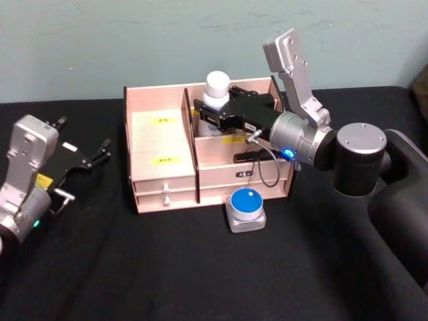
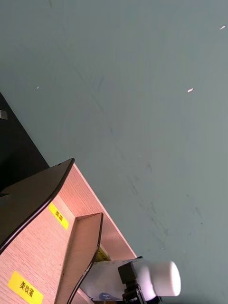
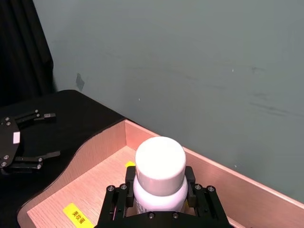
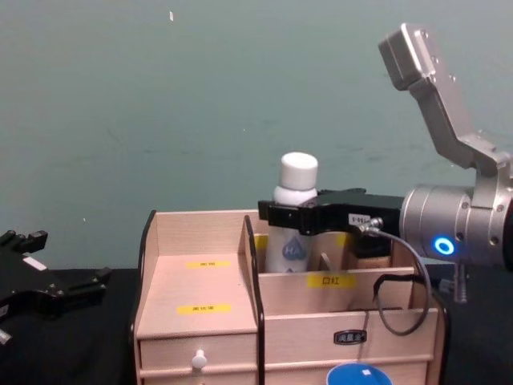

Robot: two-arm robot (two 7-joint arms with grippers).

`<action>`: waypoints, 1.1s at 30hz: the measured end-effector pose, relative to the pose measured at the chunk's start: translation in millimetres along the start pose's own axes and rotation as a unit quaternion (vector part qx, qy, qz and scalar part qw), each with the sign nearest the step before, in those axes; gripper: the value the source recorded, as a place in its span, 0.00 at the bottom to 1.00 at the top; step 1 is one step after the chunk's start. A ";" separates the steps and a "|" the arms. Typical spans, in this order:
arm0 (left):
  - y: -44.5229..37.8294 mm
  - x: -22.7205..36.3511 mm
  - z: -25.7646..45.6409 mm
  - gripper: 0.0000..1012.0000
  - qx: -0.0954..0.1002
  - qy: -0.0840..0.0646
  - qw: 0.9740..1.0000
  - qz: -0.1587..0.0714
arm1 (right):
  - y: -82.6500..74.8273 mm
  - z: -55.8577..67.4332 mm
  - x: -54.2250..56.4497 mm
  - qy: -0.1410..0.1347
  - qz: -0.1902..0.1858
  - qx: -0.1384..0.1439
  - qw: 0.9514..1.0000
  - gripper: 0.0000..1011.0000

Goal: Pick up the facial cleanser and watermelon frost from the table and place them into the tiered storage box.

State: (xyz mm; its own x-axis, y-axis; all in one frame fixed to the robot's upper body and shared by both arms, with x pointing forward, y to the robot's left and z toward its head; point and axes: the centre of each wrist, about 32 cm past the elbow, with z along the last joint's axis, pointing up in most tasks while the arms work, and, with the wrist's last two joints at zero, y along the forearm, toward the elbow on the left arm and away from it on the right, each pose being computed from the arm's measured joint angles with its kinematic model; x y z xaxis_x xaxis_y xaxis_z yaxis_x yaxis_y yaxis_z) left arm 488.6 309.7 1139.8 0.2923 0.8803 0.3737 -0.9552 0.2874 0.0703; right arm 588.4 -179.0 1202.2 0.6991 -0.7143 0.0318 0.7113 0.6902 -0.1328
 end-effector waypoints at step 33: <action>0.0 0.0 0.0 1.00 0.000 0.000 1.000 0.000 | 6.9 -4.8 1.9 0.008 0.004 -0.027 1.000 0.60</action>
State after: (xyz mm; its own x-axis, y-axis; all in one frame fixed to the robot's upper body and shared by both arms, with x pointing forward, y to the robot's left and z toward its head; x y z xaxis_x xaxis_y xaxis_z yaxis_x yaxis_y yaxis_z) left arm 488.6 309.7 1139.8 0.2923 0.8803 0.3737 -0.9552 0.2874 0.0703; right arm 594.3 -176.2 1196.6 0.7036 -0.7105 0.0155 0.7001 0.6892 -0.1867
